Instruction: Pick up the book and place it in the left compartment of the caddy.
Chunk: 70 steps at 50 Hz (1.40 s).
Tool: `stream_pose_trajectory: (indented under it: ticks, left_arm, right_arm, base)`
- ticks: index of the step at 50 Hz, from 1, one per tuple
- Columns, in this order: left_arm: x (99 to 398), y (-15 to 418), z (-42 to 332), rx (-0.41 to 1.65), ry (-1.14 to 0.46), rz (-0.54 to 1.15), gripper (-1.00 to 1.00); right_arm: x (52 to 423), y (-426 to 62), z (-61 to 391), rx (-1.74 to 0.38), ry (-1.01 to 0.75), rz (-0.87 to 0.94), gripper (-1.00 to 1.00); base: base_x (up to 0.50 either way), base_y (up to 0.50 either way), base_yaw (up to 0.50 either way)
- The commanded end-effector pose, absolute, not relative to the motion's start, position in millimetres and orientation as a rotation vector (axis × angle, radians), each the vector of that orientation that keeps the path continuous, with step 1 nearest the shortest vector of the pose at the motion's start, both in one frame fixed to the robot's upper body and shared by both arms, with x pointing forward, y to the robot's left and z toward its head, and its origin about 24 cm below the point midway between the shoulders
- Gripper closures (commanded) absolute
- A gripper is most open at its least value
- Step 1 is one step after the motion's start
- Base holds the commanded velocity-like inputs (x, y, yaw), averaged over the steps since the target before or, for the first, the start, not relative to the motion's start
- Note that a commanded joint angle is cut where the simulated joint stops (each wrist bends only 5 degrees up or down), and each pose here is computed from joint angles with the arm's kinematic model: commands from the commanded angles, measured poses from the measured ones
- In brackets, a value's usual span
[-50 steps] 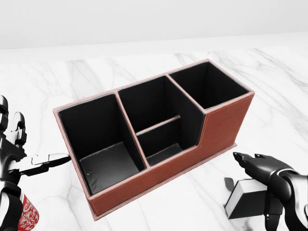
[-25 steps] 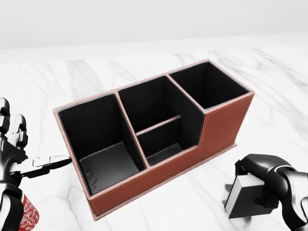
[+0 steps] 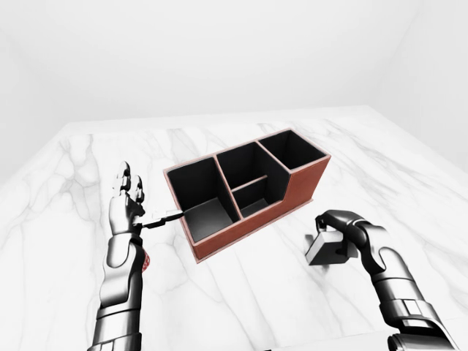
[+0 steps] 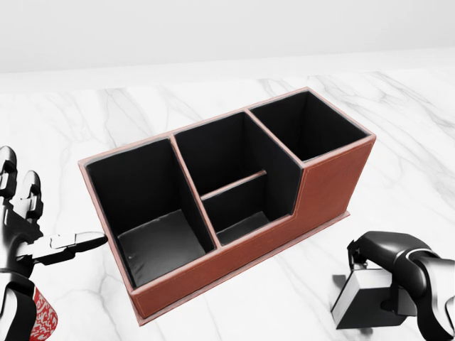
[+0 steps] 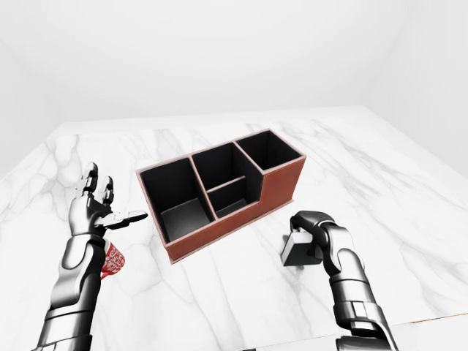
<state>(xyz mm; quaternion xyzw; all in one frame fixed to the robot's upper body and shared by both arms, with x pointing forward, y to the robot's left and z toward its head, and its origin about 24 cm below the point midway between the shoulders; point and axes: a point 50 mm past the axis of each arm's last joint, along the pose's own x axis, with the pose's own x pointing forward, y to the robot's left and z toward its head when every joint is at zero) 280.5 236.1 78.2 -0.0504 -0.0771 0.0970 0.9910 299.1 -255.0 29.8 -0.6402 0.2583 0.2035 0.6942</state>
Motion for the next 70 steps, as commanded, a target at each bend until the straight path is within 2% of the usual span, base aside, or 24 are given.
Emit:
stream_pose_trajectory:
  ticks: [1, 7, 22, 33, 50, 70]
  left_arm:
    - [280.5, 235.4, 76.4, -0.103, -0.151, 0.193, -1.00]
    - [279.7, 235.9, 77.1, -0.105, -0.153, 0.192, -1.00]
    - [278.9, 238.2, 77.4, -0.112, -0.156, 0.192, -1.00]
    - [277.4, 239.9, 76.0, -0.120, -0.156, 0.194, -1.00]
    - [273.9, 243.7, 76.9, -0.137, -0.163, 0.204, -1.00]
    - [272.6, 246.7, 77.9, -0.127, -0.165, 0.215, -1.00]
  right_arm:
    - [295.2, -250.6, 41.4, -1.412, 0.555, 0.469, 1.00]
    - [294.2, -244.2, 54.5, -1.410, 0.498, 0.458, 1.00]
    - [300.7, -226.1, 123.4, -1.463, 0.203, 0.302, 1.00]
    - [297.6, -207.9, 156.6, -1.463, 0.026, 0.250, 1.00]
    - [303.8, -158.1, 193.7, -1.417, -0.232, 0.286, 1.00]
    - [317.2, -99.8, 201.7, -1.339, -0.356, 0.433, 1.00]
  base:
    - [0.00, 0.00, 0.00]
    - [0.00, 0.00, 0.00]
    - [0.00, 0.00, 0.00]
    - [0.00, 0.00, 0.00]
    - [0.00, 0.00, 0.00]
    - [0.00, 0.00, 0.00]
